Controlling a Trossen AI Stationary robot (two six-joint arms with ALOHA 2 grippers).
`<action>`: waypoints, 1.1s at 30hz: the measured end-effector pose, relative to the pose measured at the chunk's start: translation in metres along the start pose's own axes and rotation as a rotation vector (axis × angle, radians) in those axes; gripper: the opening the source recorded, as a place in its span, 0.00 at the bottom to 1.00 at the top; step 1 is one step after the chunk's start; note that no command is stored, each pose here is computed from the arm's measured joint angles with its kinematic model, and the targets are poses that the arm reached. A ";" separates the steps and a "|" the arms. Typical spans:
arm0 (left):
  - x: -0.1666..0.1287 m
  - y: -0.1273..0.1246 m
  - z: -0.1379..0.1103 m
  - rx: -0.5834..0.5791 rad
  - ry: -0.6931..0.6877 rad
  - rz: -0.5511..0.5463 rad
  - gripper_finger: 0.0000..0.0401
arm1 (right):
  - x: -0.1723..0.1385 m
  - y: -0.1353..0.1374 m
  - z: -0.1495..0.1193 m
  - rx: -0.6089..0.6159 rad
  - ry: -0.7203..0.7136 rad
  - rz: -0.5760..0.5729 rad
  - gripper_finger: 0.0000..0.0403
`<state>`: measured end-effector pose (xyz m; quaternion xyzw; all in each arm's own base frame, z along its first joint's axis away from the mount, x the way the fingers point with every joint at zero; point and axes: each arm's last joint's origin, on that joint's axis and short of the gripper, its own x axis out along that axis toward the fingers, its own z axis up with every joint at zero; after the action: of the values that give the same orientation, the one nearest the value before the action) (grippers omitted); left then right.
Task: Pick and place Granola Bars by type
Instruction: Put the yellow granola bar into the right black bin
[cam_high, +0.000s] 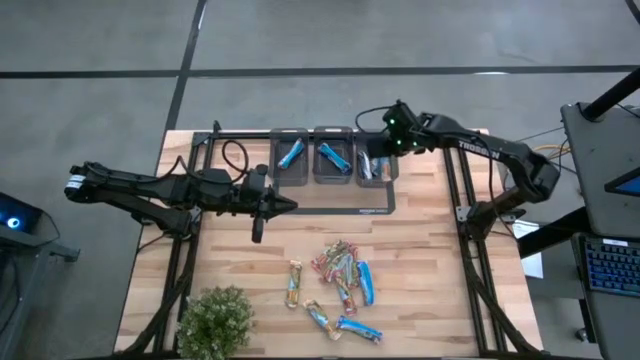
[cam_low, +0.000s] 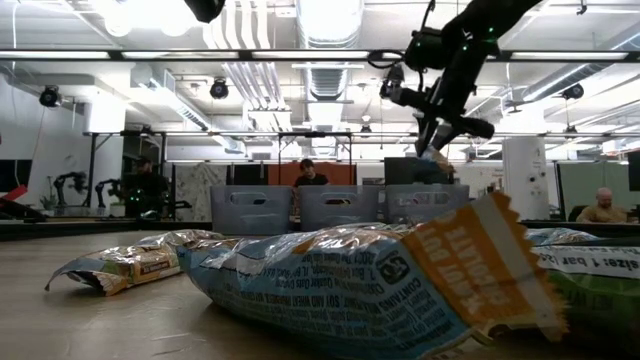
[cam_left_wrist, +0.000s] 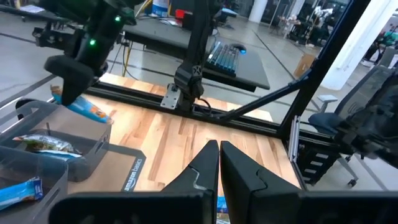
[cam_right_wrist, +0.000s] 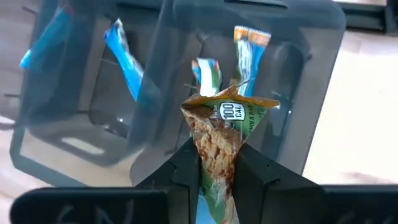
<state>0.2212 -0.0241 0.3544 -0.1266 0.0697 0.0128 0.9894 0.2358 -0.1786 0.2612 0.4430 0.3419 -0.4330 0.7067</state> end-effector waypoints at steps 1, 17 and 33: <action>0.000 0.000 0.000 0.000 0.000 0.001 0.00 | 0.002 -0.001 0.003 0.004 -0.002 0.011 0.15; 0.000 0.001 0.000 -0.015 -0.012 0.044 0.00 | 0.038 -0.021 0.024 0.039 0.038 -0.020 0.15; 0.000 0.002 0.001 -0.018 -0.016 0.050 0.00 | 0.051 -0.024 0.025 0.032 0.060 -0.039 0.26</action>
<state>0.2212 -0.0222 0.3546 -0.1337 0.0646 0.0391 0.9881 0.2367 -0.2230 0.2186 0.4603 0.3644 -0.4385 0.6805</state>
